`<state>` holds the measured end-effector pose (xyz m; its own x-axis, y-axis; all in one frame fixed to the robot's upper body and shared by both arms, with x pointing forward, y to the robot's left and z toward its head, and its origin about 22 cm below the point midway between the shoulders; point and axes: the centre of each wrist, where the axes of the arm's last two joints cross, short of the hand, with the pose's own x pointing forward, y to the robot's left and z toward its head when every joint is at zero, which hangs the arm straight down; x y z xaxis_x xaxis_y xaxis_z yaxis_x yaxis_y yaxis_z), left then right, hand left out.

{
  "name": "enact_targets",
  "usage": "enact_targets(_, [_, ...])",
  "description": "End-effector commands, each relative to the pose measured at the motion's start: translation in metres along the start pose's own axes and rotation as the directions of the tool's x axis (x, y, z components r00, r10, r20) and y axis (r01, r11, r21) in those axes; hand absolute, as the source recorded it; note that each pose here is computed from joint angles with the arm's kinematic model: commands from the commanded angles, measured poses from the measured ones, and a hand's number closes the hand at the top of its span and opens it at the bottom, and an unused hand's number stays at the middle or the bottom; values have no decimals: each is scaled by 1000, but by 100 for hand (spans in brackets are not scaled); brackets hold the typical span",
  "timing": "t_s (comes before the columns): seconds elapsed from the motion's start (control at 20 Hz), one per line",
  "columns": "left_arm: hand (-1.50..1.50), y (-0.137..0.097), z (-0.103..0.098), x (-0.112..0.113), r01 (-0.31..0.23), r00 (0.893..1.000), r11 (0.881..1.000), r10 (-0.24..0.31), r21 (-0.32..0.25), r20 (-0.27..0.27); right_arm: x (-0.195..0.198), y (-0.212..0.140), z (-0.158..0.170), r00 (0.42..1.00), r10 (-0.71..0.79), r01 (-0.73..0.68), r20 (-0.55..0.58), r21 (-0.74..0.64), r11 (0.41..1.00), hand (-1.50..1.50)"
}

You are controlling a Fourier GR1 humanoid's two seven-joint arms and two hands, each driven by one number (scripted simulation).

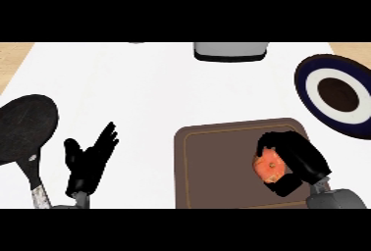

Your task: Pick the squash from the tray and place it in the plate

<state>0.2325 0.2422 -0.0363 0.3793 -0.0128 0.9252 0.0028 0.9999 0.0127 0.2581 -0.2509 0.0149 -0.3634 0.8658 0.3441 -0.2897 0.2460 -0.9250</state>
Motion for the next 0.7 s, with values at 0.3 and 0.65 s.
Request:
enact_targets(0.3, [0,8,12,-12,-23,999,998,25,65,-22,-14,-7,119,928,-112,231,354,-313,921,150])
enact_targets(0.65, [0,4,13,0,-2,1000,1000,2,23,13,-51,-15,195,906,-261,411,334,-537,737,150])
